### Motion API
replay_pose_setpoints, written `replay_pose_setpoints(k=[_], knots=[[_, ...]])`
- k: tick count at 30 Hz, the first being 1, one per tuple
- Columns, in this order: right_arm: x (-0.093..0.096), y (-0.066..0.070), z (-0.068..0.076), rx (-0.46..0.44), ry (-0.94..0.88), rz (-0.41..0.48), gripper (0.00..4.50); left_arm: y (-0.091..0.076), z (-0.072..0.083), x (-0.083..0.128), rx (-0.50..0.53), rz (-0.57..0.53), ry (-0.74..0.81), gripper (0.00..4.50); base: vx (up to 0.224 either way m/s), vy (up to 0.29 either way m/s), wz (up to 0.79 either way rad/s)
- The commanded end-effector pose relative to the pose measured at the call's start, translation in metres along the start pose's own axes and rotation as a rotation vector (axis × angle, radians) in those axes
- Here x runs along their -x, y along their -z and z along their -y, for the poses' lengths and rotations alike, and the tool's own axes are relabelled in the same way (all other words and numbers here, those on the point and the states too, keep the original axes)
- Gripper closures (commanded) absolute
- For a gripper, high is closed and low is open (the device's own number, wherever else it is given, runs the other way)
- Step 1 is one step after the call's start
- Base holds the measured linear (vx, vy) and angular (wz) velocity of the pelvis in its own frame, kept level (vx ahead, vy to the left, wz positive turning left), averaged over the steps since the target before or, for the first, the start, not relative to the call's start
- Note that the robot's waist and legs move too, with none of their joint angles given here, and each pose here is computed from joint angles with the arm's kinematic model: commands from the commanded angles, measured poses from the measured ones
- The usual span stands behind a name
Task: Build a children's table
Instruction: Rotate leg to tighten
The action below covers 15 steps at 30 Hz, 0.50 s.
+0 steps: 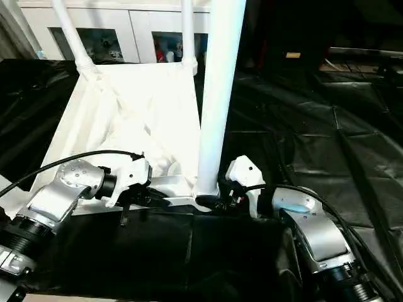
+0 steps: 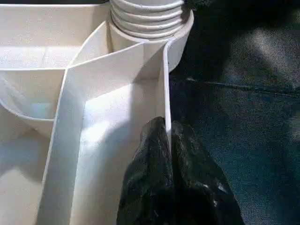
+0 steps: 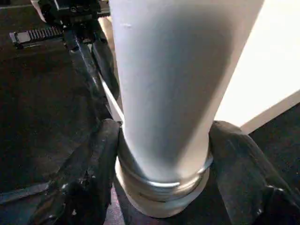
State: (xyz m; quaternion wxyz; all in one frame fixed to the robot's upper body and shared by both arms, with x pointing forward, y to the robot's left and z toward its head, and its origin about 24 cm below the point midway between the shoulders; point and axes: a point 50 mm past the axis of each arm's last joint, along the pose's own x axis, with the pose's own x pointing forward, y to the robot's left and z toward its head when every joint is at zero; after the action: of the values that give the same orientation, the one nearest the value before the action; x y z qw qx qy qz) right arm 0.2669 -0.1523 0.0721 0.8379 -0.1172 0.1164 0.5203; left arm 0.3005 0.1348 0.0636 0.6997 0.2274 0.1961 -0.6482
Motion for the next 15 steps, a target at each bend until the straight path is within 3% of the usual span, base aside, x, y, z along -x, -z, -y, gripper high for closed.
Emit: replay_pose_setpoints(k=[1, 6, 7, 12, 14, 15], knots=[[-0.001, 0.002, -0.003, -0.006, -0.020, 0.001, 1.92, 0.018, 0.006, -0.003, 0.046, -0.095, 0.044, 4.50, 0.000, 0.000, 0.00], [-0.007, 0.010, 0.003, -0.055, 0.125, 0.006, 1.92, 0.018, 0.002, -0.007, 0.070, -0.094, -0.011, 4.50, 0.000, 0.000, 0.00], [-0.011, 0.013, 0.005, -0.107, 0.197, 0.024, 1.93, 0.016, 0.000, -0.012, 0.088, -0.079, -0.038, 4.50, 0.000, 0.000, 0.00], [-0.018, 0.015, 0.003, -0.179, 0.261, 0.057, 1.93, 0.011, -0.003, -0.022, 0.107, -0.056, -0.079, 4.50, 0.000, 0.000, 0.00], [-0.027, 0.018, 0.001, -0.217, 0.310, 0.060, 1.96, 0.006, -0.005, -0.031, 0.124, -0.041, -0.104, 4.50, 0.000, 0.000, 0.00], [-0.044, 0.021, -0.002, -0.260, 0.418, 0.037, 1.99, -0.002, -0.009, -0.046, 0.146, -0.034, -0.149, 4.50, 0.000, 0.000, 0.00]])
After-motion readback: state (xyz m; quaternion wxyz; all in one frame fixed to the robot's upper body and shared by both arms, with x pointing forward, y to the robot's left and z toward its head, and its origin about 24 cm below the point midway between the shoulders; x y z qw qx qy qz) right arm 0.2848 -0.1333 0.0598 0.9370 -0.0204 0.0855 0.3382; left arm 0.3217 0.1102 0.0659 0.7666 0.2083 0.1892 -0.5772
